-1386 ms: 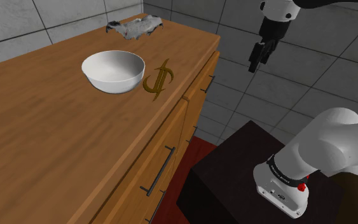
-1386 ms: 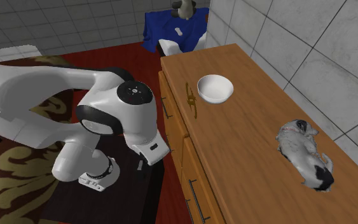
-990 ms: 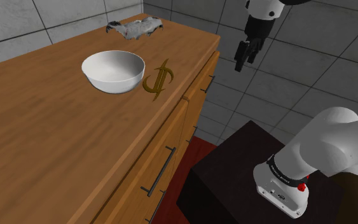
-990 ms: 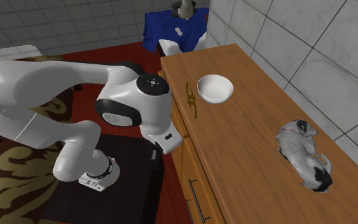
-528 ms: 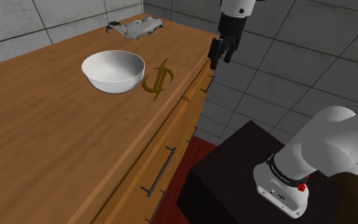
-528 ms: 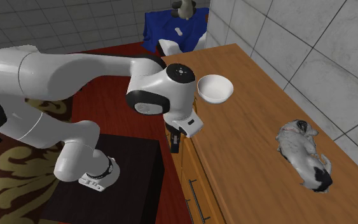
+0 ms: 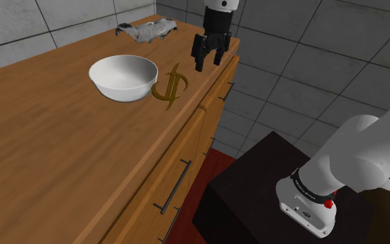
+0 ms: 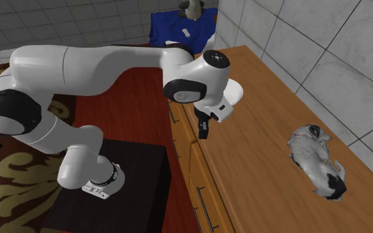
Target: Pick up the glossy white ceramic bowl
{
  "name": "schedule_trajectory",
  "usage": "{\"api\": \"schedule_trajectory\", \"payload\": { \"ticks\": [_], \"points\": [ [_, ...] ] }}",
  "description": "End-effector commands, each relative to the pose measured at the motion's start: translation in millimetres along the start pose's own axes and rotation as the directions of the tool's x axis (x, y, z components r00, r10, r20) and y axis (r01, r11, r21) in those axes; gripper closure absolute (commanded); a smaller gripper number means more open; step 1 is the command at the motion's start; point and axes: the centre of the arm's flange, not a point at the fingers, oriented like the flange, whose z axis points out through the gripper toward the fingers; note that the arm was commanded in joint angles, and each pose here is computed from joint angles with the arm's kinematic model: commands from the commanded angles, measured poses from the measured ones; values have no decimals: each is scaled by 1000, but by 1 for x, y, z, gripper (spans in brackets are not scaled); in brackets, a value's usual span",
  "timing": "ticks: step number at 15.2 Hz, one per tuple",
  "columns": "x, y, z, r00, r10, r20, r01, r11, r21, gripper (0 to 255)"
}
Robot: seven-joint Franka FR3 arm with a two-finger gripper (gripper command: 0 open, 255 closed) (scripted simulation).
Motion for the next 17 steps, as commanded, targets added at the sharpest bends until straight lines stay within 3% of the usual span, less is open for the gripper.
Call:
{"api": "schedule_trajectory", "payload": {
  "ticks": [1, 13, 17],
  "points": [
    [18, -15, 0, 1000, -4, -3, 4, 1000, 16, 0],
    [121, -117, -11, 999, -27, -27, 30, 994, 106, 0],
    [129, -123, 4, 999, -29, -29, 32, 993, 112, 0]
  ]
}}
